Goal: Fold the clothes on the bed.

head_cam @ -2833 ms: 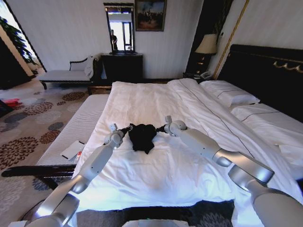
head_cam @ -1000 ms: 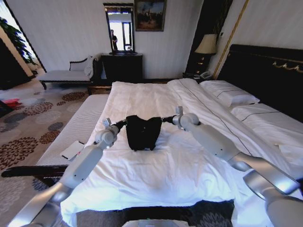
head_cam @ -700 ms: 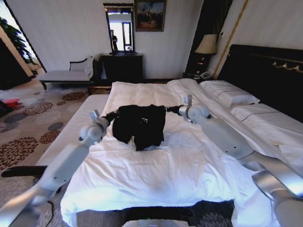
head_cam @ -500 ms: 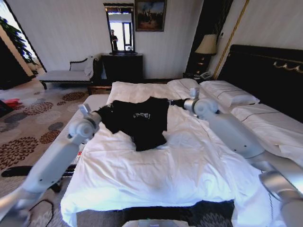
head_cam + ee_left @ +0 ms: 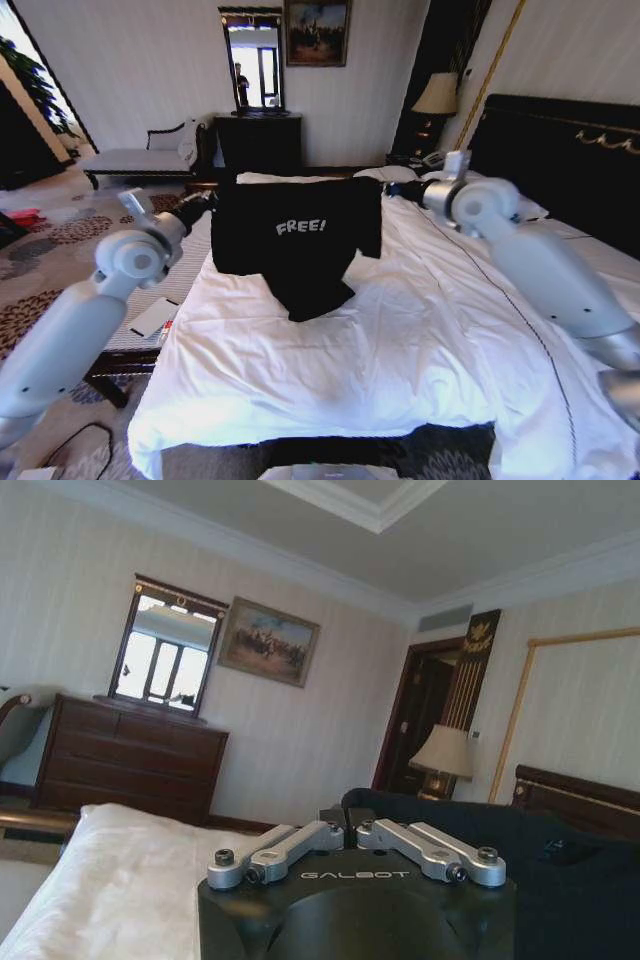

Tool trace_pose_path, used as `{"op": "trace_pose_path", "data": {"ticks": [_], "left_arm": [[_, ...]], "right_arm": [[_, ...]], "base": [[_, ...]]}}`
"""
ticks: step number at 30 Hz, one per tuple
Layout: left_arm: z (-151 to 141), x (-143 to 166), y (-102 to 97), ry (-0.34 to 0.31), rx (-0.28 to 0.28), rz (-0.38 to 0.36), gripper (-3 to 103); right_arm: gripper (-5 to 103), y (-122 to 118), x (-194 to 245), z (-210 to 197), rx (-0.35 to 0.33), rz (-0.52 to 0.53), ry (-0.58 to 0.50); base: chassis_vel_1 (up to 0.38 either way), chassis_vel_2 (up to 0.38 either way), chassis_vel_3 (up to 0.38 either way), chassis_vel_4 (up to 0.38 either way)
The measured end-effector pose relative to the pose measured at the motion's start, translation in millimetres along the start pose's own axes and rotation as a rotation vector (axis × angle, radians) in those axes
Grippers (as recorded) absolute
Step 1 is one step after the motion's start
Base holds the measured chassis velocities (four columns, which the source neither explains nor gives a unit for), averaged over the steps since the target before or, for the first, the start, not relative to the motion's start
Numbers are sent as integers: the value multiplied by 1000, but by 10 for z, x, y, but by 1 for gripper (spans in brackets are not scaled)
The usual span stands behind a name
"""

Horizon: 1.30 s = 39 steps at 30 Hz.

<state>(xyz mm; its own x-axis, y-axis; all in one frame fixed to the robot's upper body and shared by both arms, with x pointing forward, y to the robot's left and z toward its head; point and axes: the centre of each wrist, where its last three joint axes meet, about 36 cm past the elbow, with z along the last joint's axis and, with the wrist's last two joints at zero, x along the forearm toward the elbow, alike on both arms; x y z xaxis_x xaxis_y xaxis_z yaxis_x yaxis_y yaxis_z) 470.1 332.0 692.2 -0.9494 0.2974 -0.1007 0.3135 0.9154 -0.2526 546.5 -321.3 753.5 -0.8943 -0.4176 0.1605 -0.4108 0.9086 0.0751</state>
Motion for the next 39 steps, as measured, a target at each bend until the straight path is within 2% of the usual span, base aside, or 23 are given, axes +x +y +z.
{"op": "trace_pose_path", "data": {"ticks": [7, 13, 26, 30, 31, 35, 36, 39], "left_arm": [[-264, 376, -42, -39, -29, 1, 0], [-524, 480, -157, -78, -40, 27, 0], [-717, 583, -326, -121, -78, 68, 0], [-740, 758, -547, -129, -99, 127, 0], [-740, 758, -547, -129, -99, 127, 0], [-777, 1044, -671, -159, -113, 150, 0], [-777, 1044, -671, -159, -113, 150, 0], [-760, 1243, -760, -157, -120, 163, 0]], "right_arm": [[0, 146, 95, -268, 6, -35, -52], [0, 221, 247, -507, 7, -44, -102], [0, -9, 801, -676, 4, 29, -190], [0, -18, 1357, -756, 9, 53, -239], [0, -18, 1357, -756, 9, 53, -239], [0, 207, 1851, -785, 55, 63, -244], [0, 207, 1851, -785, 55, 63, -244], [0, 443, 2020, -789, 73, 48, -242]], "base": [[0, 0, 0, 0], [0, 0, 0, 0], [0, 0, 0, 0], [0, 0, 0, 0], [0, 0, 0, 0], [0, 0, 0, 0], [0, 0, 0, 0], [0, 0, 0, 0]]}}
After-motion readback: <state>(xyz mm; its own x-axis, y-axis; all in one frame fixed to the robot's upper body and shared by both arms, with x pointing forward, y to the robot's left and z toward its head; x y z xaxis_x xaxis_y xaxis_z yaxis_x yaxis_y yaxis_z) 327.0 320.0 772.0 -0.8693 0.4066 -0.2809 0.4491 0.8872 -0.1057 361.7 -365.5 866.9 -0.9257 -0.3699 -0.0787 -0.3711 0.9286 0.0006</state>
